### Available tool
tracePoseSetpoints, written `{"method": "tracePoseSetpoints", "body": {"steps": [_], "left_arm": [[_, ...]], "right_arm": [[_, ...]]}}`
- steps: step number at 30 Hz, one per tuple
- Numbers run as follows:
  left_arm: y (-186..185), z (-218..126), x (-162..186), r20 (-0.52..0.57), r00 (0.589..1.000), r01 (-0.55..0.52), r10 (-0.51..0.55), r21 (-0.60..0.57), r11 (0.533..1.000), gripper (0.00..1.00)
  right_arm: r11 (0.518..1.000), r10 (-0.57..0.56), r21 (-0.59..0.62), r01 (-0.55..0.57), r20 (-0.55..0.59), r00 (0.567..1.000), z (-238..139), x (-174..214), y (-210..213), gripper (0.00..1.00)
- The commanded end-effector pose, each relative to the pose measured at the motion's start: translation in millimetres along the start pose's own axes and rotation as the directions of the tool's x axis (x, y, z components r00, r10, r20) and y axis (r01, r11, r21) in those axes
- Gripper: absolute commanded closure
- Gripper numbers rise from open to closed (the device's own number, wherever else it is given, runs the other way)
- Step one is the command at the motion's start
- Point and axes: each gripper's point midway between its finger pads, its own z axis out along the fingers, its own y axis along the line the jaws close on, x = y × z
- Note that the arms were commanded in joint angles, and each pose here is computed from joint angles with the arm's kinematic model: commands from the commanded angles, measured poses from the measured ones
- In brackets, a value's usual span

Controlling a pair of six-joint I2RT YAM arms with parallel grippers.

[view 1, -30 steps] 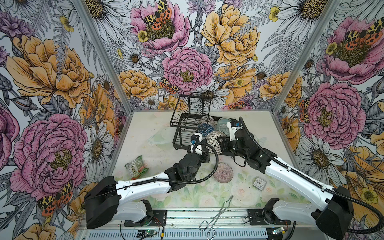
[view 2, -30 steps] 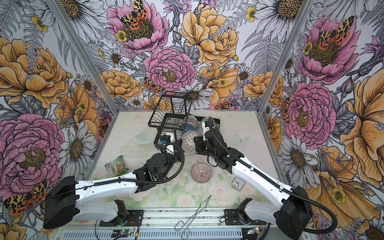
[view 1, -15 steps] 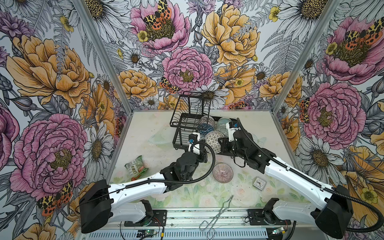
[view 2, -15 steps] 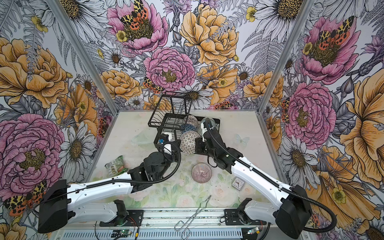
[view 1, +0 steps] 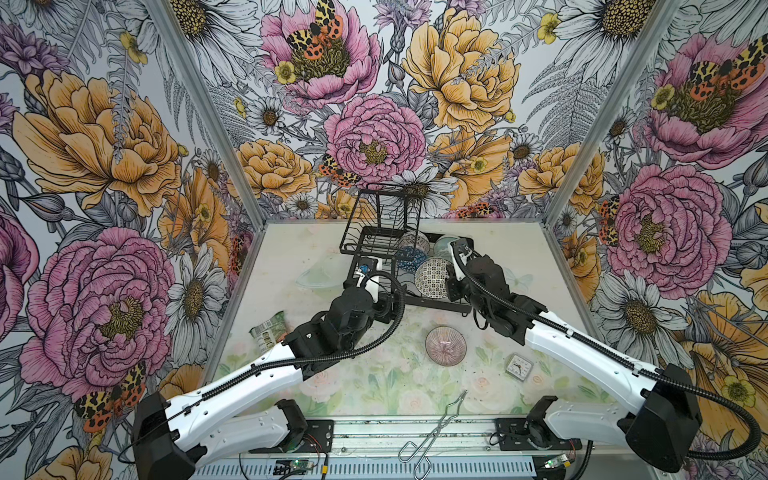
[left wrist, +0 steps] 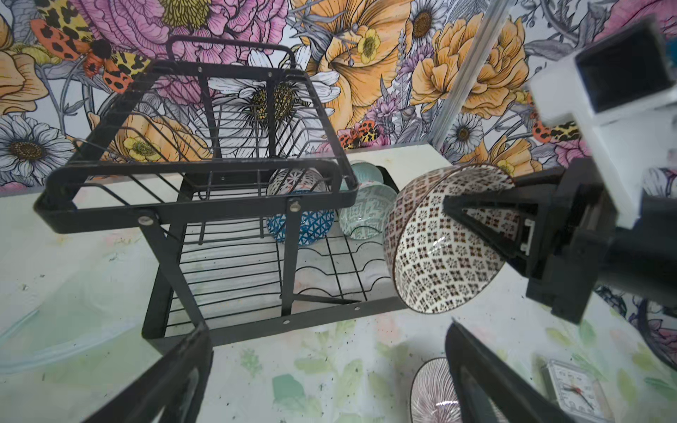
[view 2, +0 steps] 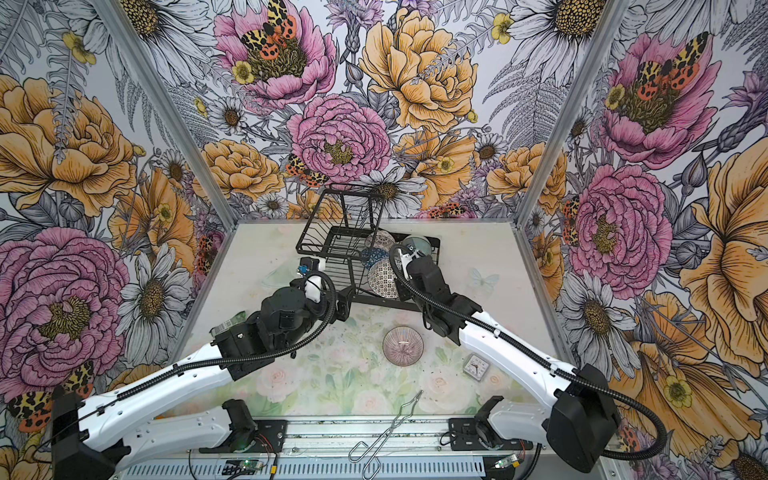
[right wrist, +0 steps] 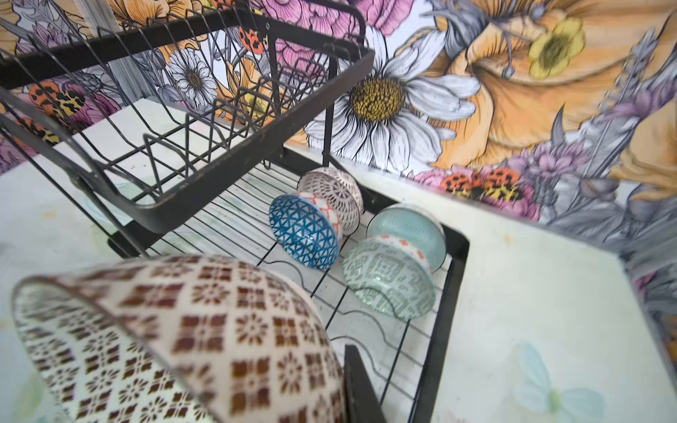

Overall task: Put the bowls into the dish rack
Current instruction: 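Carry the brown-patterned bowl with right gripper toward the rack while left gripper releases, then lower the brown-patterned bowl into the rack beside the blue-rimmed bowl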

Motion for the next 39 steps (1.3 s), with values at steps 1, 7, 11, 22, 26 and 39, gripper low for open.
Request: {"method": "tracePoseSetpoints", "body": {"steps": [1,7,11,22,26,39], "left_arm": [[8.6,-3.1,15.9,-0.073,0.997,-0.033,0.035,0.02,0.999,0.01],[21.9,0.7,21.3,-0.092,0.996,-0.002,0.002,0.0,1.0,0.01],[26.3,1.8,25.9,-0.1,0.995,0.011,-0.012,-0.012,1.0,0.01],[29.7,4.0,26.6,-0.105,0.994,0.031,-0.031,-0.006,1.0,0.01],[32.6,0.5,26.9,-0.097,0.995,0.039,-0.04,-0.011,0.999,0.01],[37.4,-5.2,31.2,-0.097,0.994,0.053,-0.054,-0.012,0.998,0.01]], "right_arm": [[0.977,-0.186,0.142,0.156,0.229,0.956,-7.3,-43.9,-18.5,1.0],[0.863,-0.48,0.324,0.388,0.283,0.831,1.6,-47.3,-20.1,1.0],[0.763,-0.628,0.386,0.518,0.252,0.736,18.2,-41.3,-8.3,1.0],[0.586,-0.788,0.482,0.652,0.15,0.597,70.4,-20.7,15.9,1.0],[0.575,-0.794,0.478,0.664,0.133,0.593,87.8,-14.1,21.6,1.0],[0.535,-0.816,0.501,0.68,0.101,0.569,132.6,-11.4,25.6,1.0]]}}
